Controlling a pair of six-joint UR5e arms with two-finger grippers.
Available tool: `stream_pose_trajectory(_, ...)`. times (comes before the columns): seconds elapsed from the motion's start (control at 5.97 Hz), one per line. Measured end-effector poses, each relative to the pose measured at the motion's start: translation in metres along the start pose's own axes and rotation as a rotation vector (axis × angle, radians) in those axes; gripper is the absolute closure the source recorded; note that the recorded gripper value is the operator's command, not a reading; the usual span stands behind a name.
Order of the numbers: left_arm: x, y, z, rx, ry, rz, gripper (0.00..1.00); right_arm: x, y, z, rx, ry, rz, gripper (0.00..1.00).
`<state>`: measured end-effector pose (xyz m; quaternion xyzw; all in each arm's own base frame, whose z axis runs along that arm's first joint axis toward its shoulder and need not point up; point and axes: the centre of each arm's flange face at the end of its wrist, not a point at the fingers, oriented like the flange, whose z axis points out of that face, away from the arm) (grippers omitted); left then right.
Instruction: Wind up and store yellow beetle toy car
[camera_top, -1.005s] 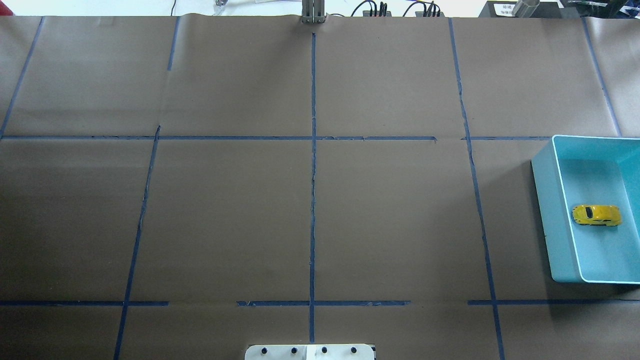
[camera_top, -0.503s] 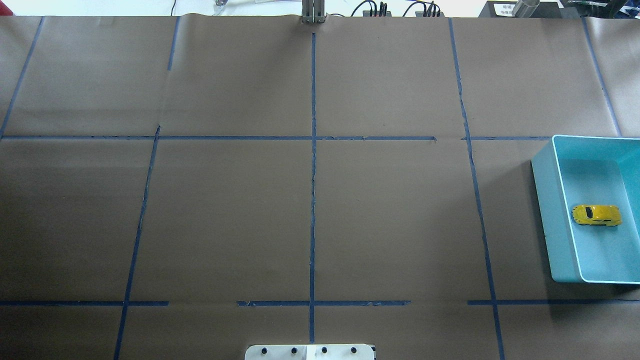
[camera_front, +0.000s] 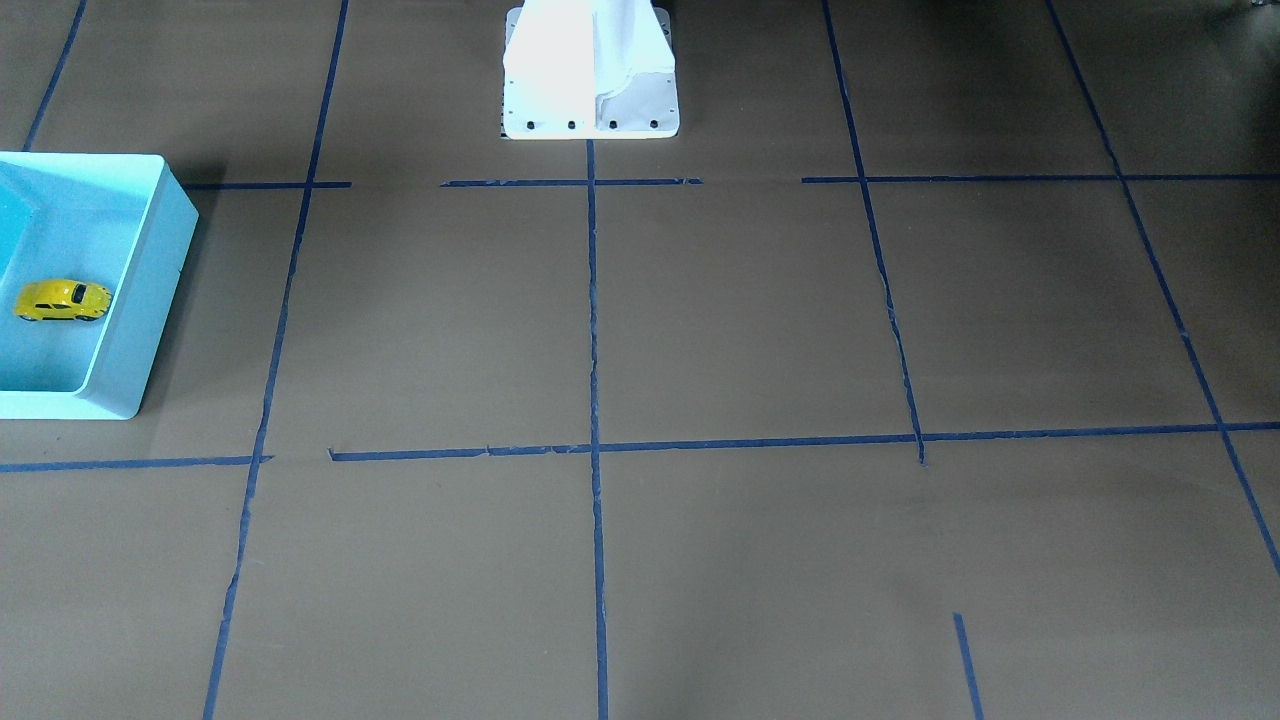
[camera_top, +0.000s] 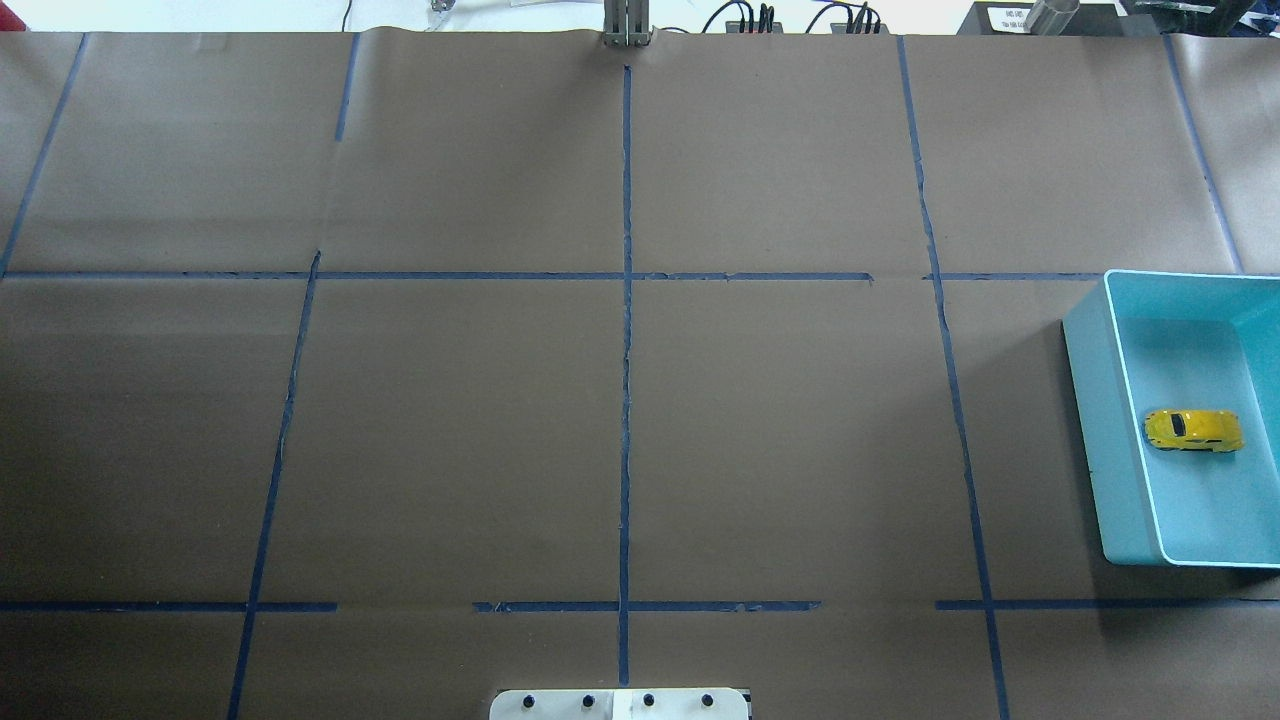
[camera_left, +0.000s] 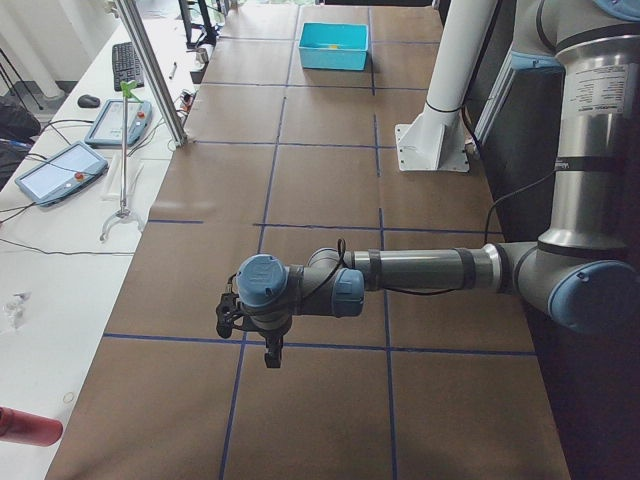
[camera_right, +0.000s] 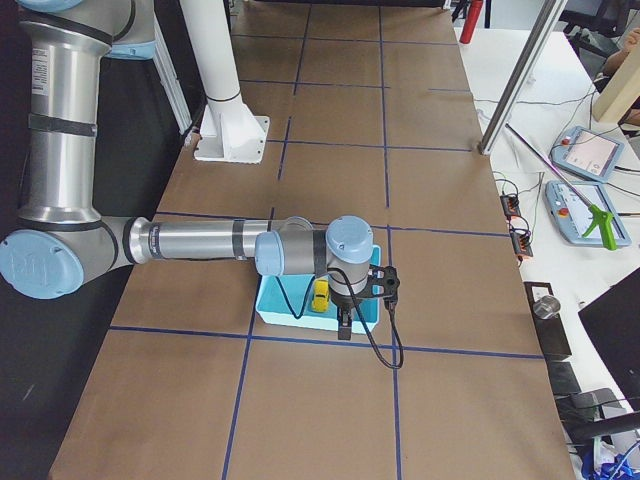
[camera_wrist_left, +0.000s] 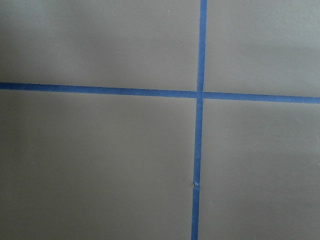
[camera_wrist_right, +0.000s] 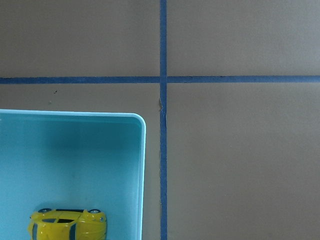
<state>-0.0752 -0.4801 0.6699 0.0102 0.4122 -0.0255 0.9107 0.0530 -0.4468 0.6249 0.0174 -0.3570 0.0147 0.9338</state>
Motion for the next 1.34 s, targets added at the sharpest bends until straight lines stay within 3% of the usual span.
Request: stream_pose_trajectory(1.34, -0.0019, 0.0004, 0.0013, -0.002, -0.001, -0.003, 0.00, -0.0027, 0.0048, -0.0104, -0.014, -0.009, 0.021, 0.00)
